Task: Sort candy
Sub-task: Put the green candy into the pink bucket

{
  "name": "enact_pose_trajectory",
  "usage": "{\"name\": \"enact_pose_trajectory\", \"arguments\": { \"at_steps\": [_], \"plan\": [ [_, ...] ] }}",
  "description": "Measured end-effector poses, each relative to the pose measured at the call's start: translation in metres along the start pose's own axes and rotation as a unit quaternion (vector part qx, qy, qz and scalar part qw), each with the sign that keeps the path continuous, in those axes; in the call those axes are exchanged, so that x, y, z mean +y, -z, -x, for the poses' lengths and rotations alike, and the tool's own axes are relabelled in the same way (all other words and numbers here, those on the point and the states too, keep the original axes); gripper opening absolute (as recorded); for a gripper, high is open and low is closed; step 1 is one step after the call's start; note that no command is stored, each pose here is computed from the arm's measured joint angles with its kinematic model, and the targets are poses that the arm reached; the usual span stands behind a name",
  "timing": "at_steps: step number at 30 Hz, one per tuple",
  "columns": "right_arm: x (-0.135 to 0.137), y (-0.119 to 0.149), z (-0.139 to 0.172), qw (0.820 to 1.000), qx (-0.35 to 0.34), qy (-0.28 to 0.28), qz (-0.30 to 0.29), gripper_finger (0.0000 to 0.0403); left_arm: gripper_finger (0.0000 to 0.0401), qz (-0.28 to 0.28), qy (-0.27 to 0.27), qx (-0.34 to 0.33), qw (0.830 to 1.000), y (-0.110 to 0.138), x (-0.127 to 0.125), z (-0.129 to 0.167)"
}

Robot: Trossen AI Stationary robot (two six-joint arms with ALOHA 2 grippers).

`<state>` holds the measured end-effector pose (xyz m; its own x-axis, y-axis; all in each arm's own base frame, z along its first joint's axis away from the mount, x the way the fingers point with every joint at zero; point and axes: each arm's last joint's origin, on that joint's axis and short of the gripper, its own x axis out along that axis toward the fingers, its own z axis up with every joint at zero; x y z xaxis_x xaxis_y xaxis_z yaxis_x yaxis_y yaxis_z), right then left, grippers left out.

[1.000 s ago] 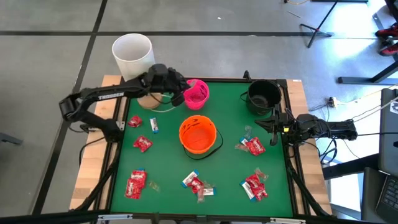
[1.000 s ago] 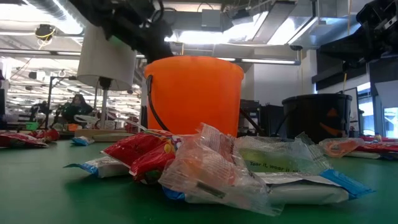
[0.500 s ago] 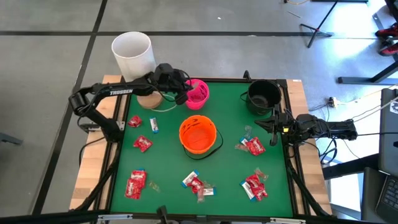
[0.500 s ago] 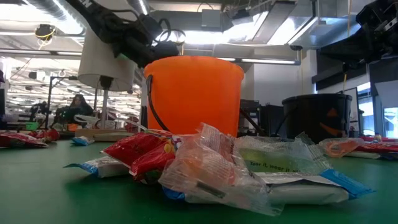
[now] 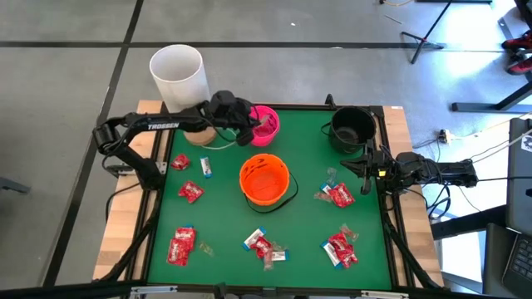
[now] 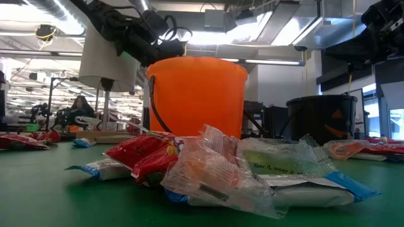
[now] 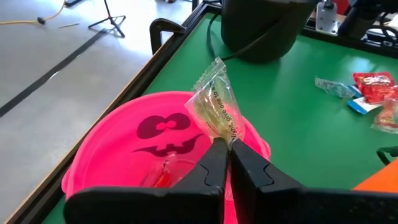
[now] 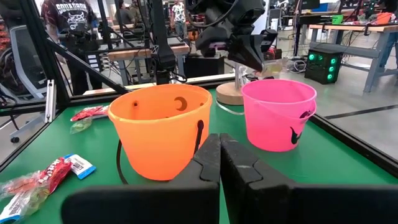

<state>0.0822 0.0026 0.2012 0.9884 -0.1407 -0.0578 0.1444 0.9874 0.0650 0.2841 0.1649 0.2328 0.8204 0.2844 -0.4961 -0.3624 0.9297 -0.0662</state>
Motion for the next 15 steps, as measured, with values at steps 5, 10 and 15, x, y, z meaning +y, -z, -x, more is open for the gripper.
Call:
{"name": "enact_pose_trajectory", "arguments": {
  "at_steps": [5,10,15],
  "plan": [
    [0.000,0.000,0.000,1.000,0.000,0.000,0.000,0.0001,0.0000,-0.006,-0.014,0.001,1.000,0.000,-0.006,-0.001],
    [0.000,0.000,0.000,1.000,0.000,0.000,0.000,0.0001,0.0000,-0.011,-0.033,0.002,0.999,0.000,-0.011,-0.002],
    [0.000,0.000,0.000,1.000,0.000,0.000,0.000,0.0001,0.0000,-0.012,-0.042,0.003,0.999,0.000,-0.012,-0.002]
  ]
}}
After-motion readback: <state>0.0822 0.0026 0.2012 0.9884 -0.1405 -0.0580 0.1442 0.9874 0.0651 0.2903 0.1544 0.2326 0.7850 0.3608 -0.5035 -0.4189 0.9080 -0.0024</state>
